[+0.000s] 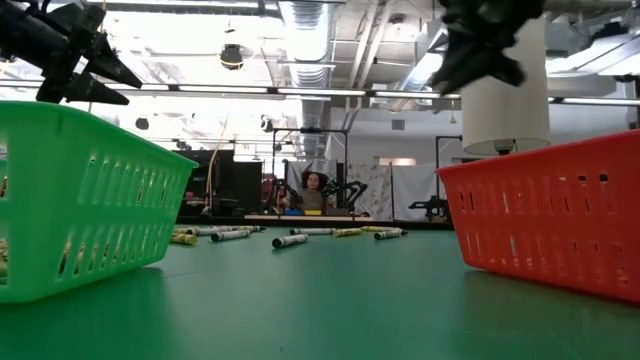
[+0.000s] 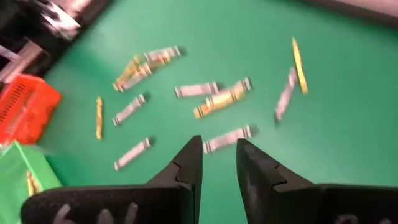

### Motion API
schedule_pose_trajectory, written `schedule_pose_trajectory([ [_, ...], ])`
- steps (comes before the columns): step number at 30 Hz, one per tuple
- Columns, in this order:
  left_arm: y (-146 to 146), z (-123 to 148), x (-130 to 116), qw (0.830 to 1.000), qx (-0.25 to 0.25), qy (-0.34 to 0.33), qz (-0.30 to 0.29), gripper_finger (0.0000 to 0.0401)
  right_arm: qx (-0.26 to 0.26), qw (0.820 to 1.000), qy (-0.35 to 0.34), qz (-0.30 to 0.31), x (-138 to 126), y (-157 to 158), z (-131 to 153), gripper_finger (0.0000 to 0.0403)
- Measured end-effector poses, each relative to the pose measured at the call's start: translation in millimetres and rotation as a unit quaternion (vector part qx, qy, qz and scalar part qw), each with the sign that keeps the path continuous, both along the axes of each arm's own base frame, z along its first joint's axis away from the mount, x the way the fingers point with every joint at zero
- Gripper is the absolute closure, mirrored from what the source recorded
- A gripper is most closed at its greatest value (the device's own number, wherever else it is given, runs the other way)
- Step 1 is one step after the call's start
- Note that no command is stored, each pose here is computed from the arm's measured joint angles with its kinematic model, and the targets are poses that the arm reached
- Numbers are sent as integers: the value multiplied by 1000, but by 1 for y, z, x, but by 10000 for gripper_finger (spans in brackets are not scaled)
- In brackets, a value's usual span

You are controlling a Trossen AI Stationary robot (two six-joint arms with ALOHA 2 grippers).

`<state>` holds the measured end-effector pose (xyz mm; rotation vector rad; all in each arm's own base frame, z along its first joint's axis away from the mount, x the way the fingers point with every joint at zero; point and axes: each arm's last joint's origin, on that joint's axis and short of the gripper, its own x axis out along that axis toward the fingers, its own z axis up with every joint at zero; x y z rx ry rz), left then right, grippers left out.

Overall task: Sort crayons
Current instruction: Put the black crayon into the red bin

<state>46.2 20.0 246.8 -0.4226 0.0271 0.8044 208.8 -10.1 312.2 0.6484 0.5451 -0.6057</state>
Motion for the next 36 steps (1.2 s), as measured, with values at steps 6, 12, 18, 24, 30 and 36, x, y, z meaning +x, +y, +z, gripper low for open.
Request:
schedule_pose_trajectory([
  [6, 0, 0, 0, 1000, 0, 0, 0, 178, -85, 996, 14, 38, 21, -23, 11, 310],
  [12, 0, 0, 0, 1000, 0, 0, 0, 178, -139, 984, 60, 98, 49, -37, 14, 310],
  [18, 0, 0, 0, 1000, 0, 0, 0, 178, -202, 961, 96, 164, 88, -45, 5, 310],
  [24, 0, 0, 0, 1000, 0, 1, 0, 178, -252, 933, 105, 233, 132, -51, -6, 310],
  [30, 0, 0, 0, 1000, 0, 0, 0, 178, -268, 911, 106, 295, 170, -55, -15, 310],
  [36, 0, 0, 0, 1000, 0, 1, 0, 178, -296, 880, 103, 356, 208, -59, -27, 310],
])
